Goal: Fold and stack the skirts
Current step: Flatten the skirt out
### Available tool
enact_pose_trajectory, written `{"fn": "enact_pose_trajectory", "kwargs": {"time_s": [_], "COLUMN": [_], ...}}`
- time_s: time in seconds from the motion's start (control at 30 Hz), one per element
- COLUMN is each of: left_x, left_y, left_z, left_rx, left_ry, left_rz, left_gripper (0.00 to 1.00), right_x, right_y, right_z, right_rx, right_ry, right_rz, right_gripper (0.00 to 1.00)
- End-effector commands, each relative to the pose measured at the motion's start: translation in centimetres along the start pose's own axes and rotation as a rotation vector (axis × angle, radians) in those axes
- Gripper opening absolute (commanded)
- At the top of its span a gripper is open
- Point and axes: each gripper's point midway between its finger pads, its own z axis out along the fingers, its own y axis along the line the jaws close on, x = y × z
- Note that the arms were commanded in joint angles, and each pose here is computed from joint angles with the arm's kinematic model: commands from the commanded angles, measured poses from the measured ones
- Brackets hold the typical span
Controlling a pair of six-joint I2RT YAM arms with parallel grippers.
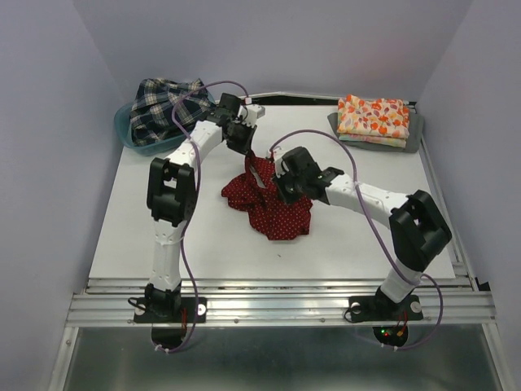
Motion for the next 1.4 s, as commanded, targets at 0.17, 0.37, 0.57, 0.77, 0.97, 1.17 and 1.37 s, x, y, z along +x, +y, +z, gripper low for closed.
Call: {"fn": "enact_pose_trajectory", "kwargs": {"time_s": [0.17,0.37,0.57,0.77,0.97,1.17,1.37], "left_x": [-3.1,-1.7,-0.9,-0.7,-0.8,-1.3,-2.9], "left_y": [0.3,0.0,0.1,0.3,0.6,1.2,1.8], "left_z": [-5.7,-3.9,-3.2,-3.1,-3.1,-4.1,-8.4], "left_rx": [-0.080,-0.011,0.011,0.013,0.005,-0.016,-0.082], "left_ry": [-0.079,-0.070,-0.059,-0.055,-0.058,-0.074,-0.107], "left_rz": [0.064,-0.008,-0.043,-0.049,-0.047,-0.042,0.051], "left_gripper": [0.00,0.00,0.00,0.00,0.00,0.00,0.00], "right_x": [-3.7,5.6,9.4,8.9,7.9,3.6,-4.3], "right_y": [1.1,8.2,8.8,7.2,6.0,5.6,-0.4], "right_z": [-8.3,-6.7,-4.7,-2.9,-2.0,-5.4,-12.4], "right_rx": [-0.094,-0.118,-0.030,0.176,0.294,0.378,0.484], "right_ry": [-0.216,0.085,0.078,0.012,-0.075,-0.234,-0.368], "right_rz": [-0.405,-0.708,-0.858,-0.909,-0.898,-0.845,-0.649], "right_gripper": [0.77,0.82,0.76,0.76,0.59,0.01,0.01]}}
